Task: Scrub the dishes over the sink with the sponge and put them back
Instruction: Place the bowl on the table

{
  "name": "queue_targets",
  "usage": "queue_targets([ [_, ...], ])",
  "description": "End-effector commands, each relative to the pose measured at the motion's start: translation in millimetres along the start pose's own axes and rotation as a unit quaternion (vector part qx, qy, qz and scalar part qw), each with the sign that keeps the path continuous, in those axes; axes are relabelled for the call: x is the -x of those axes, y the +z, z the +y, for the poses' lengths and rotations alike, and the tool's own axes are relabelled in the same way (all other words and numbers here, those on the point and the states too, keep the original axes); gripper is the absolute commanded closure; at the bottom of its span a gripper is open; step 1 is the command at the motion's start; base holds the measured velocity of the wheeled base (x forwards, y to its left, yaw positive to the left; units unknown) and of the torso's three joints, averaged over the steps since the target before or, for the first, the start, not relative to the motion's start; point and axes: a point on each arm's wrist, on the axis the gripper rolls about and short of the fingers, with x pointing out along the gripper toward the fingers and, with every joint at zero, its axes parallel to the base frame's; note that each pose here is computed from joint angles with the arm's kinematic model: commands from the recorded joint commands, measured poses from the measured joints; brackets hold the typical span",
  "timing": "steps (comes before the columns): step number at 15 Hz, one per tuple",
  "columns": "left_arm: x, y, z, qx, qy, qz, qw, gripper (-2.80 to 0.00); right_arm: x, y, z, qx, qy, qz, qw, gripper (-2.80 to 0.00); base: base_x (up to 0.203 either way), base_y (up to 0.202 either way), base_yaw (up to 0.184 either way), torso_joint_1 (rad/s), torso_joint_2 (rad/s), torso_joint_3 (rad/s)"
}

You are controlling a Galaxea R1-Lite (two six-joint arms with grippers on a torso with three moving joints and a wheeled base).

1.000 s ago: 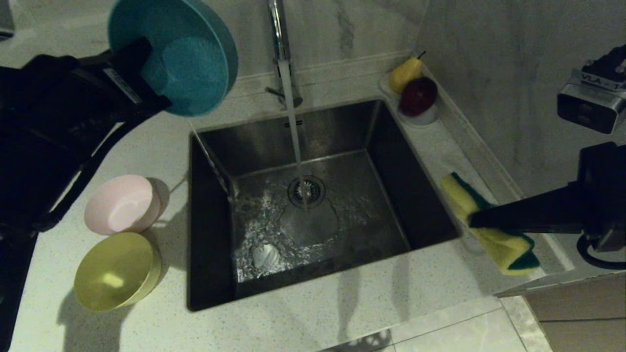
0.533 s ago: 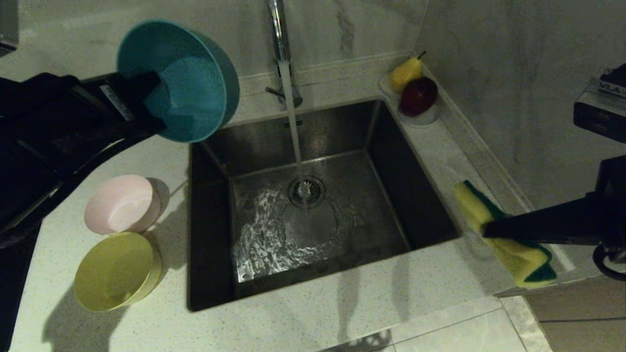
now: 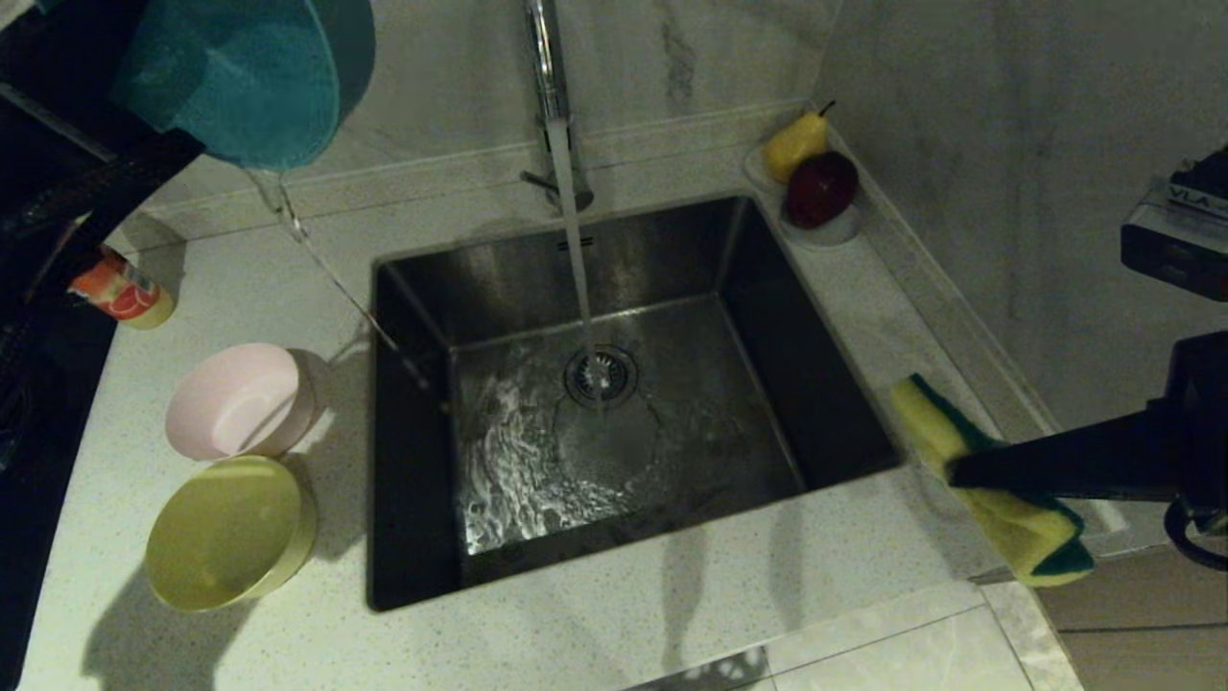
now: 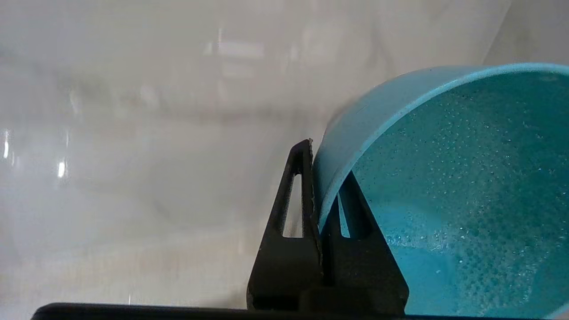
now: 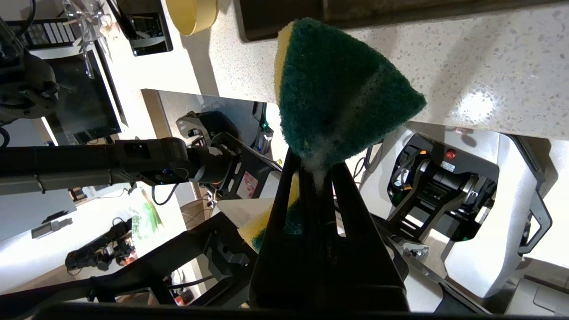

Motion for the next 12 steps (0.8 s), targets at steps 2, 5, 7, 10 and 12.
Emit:
queue_targets([
  [2,3,-2,-0.7,-0.004,-0.016,-0.010,0.9998,0.00,-15,2,-5,-0.009,-0.001,0.027,1.000,0.00,0.000,0.000,0.000,0.000,0.00,0.000],
  [5,4,-4,-0.3,0.003,-0.011,0.000,0.9999,0.00,-16,4,-5,-0.006,0.005,0.020,1.000,0.00,0.000,0.000,0.000,0.000,0.00,0.000],
  [7,5,-19,-1.4,-0.007,-0.005,0.070,0.9975,0.00,-11,3,-3,-0.004,0.009,0.013,1.000,0.00,0.000,0.000,0.000,0.000,0.00,0.000],
  [10,16,-45,-1.8,-0.001,0.004,0.249,0.9685,0.00,-4,3,-3,-0.002,0.007,0.000,1.000,0.00,0.000,0.000,0.000,0.000,0.00,0.000],
  [12,28,-52,-0.2,0.026,0.017,0.357,0.9337,0.00,-2,11,-9,-0.012,-0.006,-0.018,1.000,0.00,0.000,0.000,0.000,0.000,0.00,0.000],
])
